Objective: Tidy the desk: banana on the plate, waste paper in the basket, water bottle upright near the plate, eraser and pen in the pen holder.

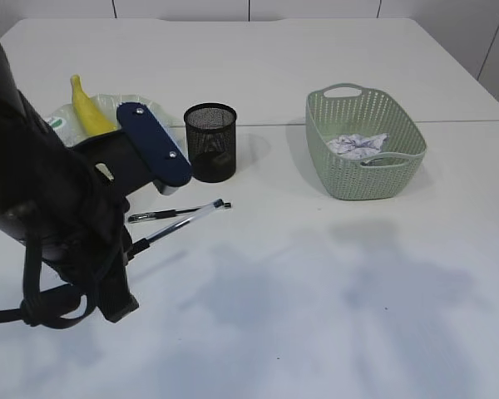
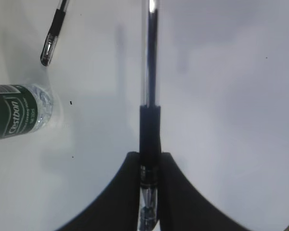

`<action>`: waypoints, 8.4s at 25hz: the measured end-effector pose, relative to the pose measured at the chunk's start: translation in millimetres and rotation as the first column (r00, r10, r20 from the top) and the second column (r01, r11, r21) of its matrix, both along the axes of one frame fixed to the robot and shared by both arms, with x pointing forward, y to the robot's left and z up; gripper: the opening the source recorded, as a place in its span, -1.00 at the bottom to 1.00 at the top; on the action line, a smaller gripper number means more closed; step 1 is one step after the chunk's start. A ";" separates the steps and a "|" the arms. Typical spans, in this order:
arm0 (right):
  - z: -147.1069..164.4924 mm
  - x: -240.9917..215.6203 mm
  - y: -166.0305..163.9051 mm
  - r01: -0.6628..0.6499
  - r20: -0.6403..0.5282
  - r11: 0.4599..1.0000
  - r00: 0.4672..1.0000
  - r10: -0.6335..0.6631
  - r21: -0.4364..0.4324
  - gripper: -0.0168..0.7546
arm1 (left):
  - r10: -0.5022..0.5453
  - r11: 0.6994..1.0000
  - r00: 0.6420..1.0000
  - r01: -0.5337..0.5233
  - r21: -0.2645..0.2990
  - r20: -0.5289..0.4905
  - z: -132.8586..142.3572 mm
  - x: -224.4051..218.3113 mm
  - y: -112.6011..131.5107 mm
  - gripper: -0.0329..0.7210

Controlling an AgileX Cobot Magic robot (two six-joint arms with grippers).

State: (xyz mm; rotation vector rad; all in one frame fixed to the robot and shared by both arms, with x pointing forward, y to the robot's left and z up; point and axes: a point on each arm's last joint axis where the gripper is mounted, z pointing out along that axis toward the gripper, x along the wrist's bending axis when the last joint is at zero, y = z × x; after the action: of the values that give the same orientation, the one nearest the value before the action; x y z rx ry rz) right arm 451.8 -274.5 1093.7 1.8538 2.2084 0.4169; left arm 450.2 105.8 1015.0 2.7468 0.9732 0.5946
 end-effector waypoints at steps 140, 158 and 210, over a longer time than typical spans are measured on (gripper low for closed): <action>-15.0 48.2 172.9 -0.171 0.150 0.485 0.985 0.084 0.857 -0.72 | -0.004 0.896 0.997 0.038 -0.442 0.078 74.9 -38.0 12.3 -0.81; -14.3 48.0 173.2 -0.174 0.152 0.478 0.985 0.085 0.861 -0.83 | -0.005 0.899 0.997 0.040 -0.436 0.080 73.9 -37.6 12.5 -0.81; -7.3 58.1 171.6 -0.148 0.181 0.422 0.983 -0.038 0.894 -0.84 | 0.402 0.503 0.848 0.112 -0.857 0.346 59.1 -40.0 87.7 -0.07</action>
State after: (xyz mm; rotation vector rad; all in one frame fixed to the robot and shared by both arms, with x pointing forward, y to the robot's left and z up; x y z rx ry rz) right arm 509.9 -102.8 1086.4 1.9788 2.0220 2.0768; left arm 410.2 193.5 1074.1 1.4878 0.9921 0.5885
